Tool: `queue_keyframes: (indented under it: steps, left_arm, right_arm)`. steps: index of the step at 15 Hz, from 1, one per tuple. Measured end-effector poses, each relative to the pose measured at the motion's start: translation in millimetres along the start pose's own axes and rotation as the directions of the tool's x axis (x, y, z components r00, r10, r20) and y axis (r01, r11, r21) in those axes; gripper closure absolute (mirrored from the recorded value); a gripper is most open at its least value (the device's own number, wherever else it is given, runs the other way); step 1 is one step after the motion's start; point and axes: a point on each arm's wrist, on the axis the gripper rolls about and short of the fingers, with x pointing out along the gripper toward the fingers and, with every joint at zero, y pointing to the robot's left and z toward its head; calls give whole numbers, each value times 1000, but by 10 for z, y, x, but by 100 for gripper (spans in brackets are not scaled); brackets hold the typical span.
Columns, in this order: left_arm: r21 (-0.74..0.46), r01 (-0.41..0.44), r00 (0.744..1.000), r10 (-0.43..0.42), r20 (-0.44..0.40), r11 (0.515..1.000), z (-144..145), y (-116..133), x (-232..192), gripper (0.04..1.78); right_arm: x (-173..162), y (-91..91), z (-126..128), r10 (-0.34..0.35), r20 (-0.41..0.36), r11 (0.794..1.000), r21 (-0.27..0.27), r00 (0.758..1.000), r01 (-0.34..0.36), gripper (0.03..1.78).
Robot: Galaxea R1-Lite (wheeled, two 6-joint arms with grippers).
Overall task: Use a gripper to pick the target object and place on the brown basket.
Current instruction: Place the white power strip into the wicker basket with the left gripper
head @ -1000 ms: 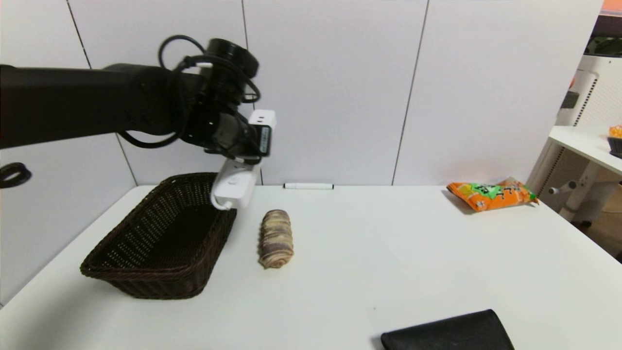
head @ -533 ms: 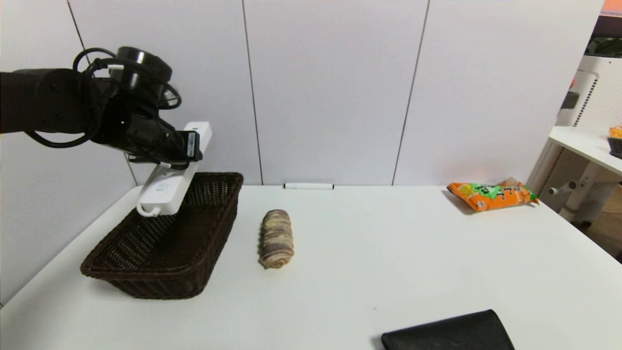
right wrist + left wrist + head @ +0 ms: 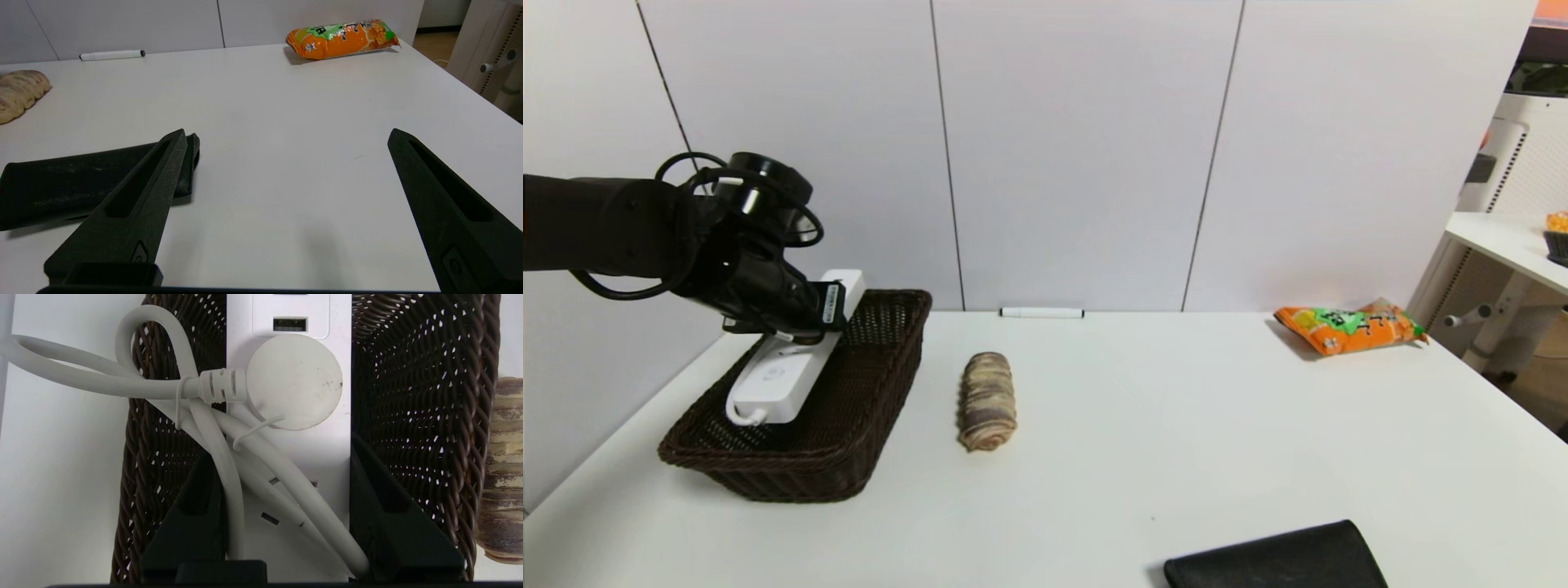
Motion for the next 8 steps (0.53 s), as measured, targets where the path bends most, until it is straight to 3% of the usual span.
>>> queue_keyframes:
  steps: [2, 8]
  left_arm:
    - [6, 7, 1000, -7, 3, 1000, -27, -37, 28, 97]
    - [25, 23, 1000, -23, 17, 999, -83, -91, 10, 52]
  right_arm:
    - [0, 0, 0, 0, 0, 1000, 0, 1000, 0, 11]
    - [0, 0, 2, 0, 1, 1000, 0, 1000, 0, 11]
